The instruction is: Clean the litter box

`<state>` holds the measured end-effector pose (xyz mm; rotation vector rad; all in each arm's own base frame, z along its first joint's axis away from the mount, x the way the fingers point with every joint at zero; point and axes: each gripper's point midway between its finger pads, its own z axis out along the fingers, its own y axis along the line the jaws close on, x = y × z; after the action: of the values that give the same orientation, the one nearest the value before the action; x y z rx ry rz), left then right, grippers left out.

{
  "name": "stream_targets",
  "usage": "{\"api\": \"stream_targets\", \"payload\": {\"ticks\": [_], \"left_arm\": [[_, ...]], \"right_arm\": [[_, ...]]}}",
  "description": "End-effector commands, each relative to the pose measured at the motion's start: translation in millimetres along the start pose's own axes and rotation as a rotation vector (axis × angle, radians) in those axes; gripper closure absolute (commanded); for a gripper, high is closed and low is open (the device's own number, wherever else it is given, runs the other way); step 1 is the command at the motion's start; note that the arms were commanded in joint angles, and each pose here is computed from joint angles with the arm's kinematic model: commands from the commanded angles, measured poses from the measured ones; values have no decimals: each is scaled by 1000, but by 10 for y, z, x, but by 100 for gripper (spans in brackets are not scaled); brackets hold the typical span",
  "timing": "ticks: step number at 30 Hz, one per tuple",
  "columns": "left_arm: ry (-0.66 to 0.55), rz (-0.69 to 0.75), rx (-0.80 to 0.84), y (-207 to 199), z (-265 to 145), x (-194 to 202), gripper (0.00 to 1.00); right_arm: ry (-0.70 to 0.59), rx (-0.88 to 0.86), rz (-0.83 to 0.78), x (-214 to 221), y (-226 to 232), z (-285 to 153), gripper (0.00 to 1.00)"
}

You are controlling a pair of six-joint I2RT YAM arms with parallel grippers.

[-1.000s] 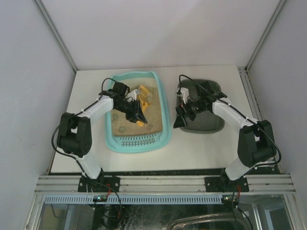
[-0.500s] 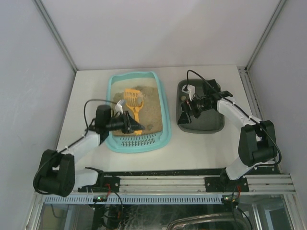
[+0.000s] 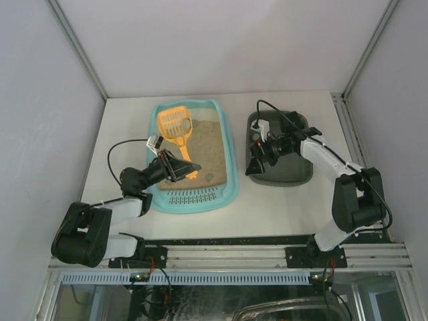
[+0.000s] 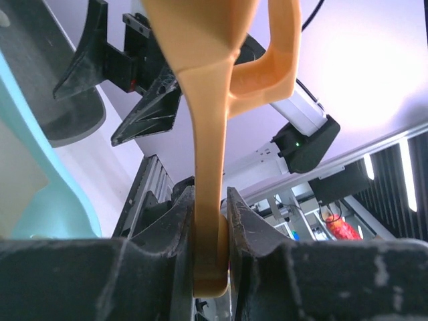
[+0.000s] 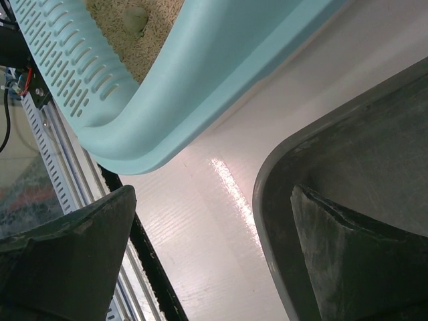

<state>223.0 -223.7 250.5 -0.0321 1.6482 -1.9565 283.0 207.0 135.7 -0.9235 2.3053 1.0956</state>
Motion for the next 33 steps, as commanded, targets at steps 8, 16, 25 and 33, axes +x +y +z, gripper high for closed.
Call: {"api": "stream_targets", "payload": {"ticks": [8, 16, 25, 33], "left_arm": [[-167, 243, 146, -553, -151, -222, 100], [-41, 222, 186, -668, 16, -117, 100], [-90, 180, 138, -591, 71, -295, 100], [-57, 20, 7, -144, 164, -356, 100]], "right_arm": [[0, 34, -13, -28, -90, 5, 0], [7, 54, -18, -9, -133, 0, 0], [15, 57, -15, 1, -148, 8, 0], [25, 67, -12, 17, -181, 8, 0]]}}
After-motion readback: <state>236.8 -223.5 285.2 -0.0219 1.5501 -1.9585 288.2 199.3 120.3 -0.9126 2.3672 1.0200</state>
